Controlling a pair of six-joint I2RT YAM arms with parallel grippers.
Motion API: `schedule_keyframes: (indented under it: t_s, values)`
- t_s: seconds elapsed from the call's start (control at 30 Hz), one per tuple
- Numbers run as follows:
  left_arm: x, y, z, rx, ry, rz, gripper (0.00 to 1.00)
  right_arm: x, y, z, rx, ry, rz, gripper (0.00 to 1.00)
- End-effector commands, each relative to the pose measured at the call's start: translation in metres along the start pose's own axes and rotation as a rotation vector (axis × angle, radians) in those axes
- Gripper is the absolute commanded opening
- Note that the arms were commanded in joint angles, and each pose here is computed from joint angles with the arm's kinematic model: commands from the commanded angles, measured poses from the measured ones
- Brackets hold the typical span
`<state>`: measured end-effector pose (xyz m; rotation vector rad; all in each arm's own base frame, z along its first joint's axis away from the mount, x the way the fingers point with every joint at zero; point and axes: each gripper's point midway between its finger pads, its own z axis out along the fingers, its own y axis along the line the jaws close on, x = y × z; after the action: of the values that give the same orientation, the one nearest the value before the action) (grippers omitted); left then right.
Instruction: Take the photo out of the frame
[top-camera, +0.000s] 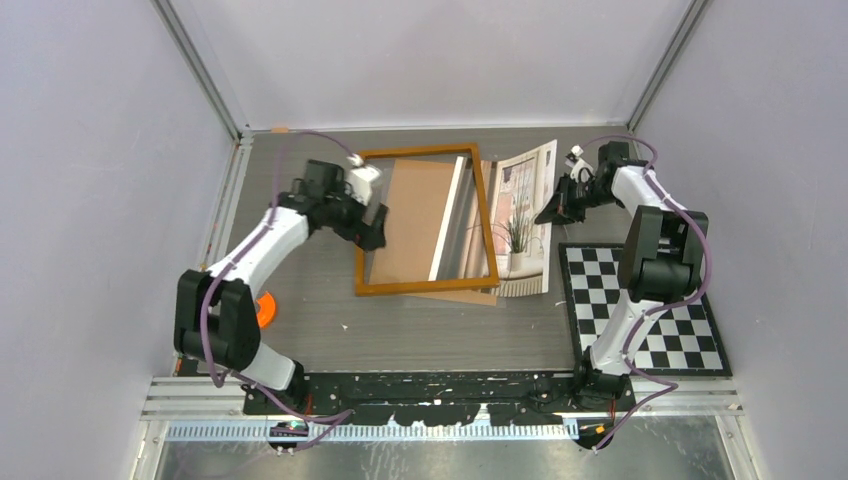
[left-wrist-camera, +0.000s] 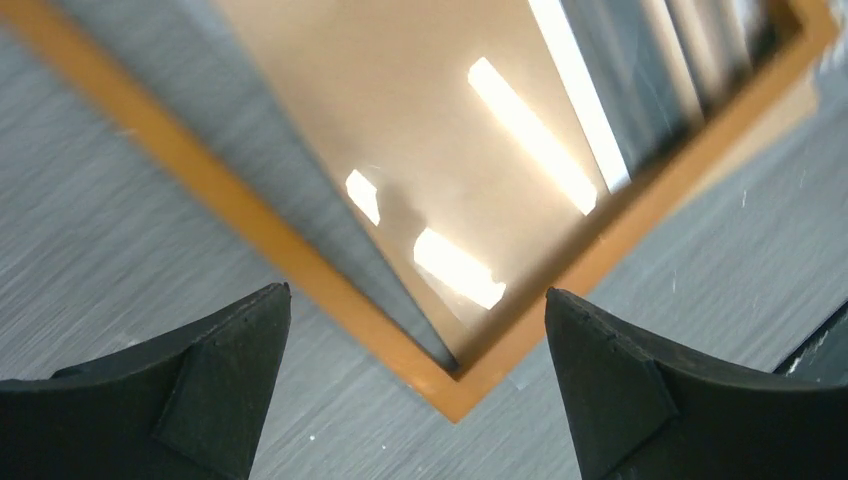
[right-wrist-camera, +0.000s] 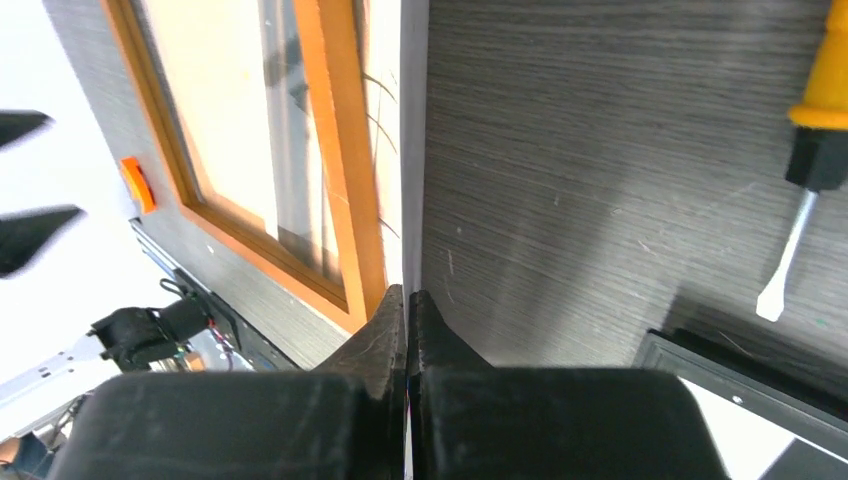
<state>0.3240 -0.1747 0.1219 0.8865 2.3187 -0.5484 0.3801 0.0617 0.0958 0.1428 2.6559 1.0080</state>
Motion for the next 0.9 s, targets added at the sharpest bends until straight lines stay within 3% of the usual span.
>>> schedule_keyframes:
  t_s: [0.0,0.17,0.33,0.63,0.87]
  values:
    - [-0.037,0.033,-0.031,-0.009,-0.201,-0.244,1.0,-0.001,0.005,-0.02,0.057,0.003,-0.091,0.01]
    - [-0.028,0.091,-0.026,-0.108,-0.228,-0.407,1.0,-0.01,0.013,-0.041,0.094,-0.024,-0.156,0.01]
    - [-0.026,0.124,-0.009,-0.133,-0.226,-0.456,1.0,-0.019,0.023,-0.066,0.15,-0.068,-0.24,0.0]
    - [-0.022,0.14,0.044,-0.054,-0.199,-0.556,1.0,-0.042,0.037,-0.116,0.265,-0.199,-0.352,0.01]
    - [-0.021,0.132,0.073,-0.03,-0.146,-0.483,1.0,-0.058,0.069,-0.165,0.318,-0.334,-0.464,0.01]
